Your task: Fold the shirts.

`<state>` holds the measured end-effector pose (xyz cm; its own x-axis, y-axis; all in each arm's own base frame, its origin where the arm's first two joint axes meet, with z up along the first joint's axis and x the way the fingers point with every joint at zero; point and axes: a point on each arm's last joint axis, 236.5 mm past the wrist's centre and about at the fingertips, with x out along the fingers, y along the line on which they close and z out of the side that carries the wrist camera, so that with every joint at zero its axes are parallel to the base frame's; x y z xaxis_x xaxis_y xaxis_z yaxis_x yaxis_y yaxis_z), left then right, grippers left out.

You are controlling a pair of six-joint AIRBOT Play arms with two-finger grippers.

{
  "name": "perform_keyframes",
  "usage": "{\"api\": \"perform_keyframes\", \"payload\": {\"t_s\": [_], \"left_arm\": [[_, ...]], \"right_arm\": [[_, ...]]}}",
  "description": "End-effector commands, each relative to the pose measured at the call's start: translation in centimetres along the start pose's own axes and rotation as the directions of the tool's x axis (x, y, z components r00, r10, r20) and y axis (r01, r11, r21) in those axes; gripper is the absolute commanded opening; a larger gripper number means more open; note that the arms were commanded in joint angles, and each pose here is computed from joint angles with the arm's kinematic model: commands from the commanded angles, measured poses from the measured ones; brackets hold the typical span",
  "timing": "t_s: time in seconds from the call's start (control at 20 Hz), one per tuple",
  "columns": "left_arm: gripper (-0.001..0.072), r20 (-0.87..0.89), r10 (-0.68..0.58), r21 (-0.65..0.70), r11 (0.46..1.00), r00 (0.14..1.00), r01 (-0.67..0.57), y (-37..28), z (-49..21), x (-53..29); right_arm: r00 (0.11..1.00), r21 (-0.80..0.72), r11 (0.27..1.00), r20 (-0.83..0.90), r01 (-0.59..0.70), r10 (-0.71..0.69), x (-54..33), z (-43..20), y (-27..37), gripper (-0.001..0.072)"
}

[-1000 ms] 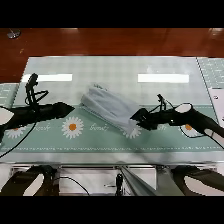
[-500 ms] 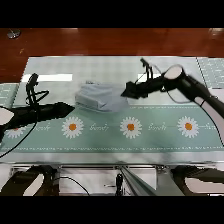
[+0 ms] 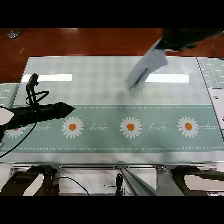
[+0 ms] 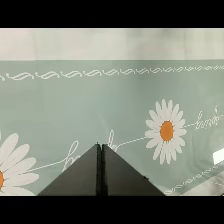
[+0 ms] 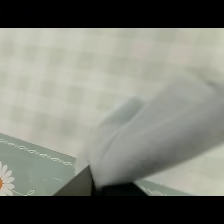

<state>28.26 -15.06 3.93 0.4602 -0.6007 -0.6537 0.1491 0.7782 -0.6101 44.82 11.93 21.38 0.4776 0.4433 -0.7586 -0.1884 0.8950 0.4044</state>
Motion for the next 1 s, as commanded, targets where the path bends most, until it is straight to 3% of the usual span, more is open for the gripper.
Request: {"api": "perform_keyframes", "payload": {"t_s": [0.0, 0.25, 0.5, 0.6, 0.8, 0.95], "left_arm": [[0.0021, 0.0, 0.0, 0.0, 1.0, 1.0, 0.0, 0.0, 0.0, 0.0], [0.0021, 0.0, 0.0, 0.0, 1.0, 1.0, 0.0, 0.0, 0.0, 0.0], [0.0021, 0.003, 0.001, 0.0, 1.0, 1.0, -0.001, 0.0, 0.1, 0.0], [0.0021, 0.004, 0.002, 0.001, 1.0, 1.0, -0.002, 0.0, 0.1, 0.0], [0.0021, 0.004, 0.002, 0.001, 1.0, 1.0, -0.002, 0.0, 0.1, 0.0], [0.0021, 0.004, 0.002, 0.001, 1.0, 1.0, -0.002, 0.0, 0.1, 0.0]], "right_arm": [[0.995, 0.157, 0.983, -0.028, 0.096, -0.093, -6.3, -1.3, -5.8, 0.0029], [0.966, 0.433, 0.865, -0.075, 0.254, -0.246, -13.9, -6.0, -14.0, 0.0029], [0.883, 0.613, 0.65, -0.193, 0.449, -0.428, -19.0, -15.1, -19.6, 0.0029], [0.83, 0.672, 0.517, -0.289, 0.53, -0.476, -20.2, -20.6, -21.2, 0.003], [0.64, 0.7, 0.163, -0.499, 0.695, -0.584, -24.1, -32.3, -23.2, 0.0029], [0.489, 0.697, -0.043, -0.545, 0.716, -0.681, -26.7, -37.6, -23.8, 0.0051]]}}
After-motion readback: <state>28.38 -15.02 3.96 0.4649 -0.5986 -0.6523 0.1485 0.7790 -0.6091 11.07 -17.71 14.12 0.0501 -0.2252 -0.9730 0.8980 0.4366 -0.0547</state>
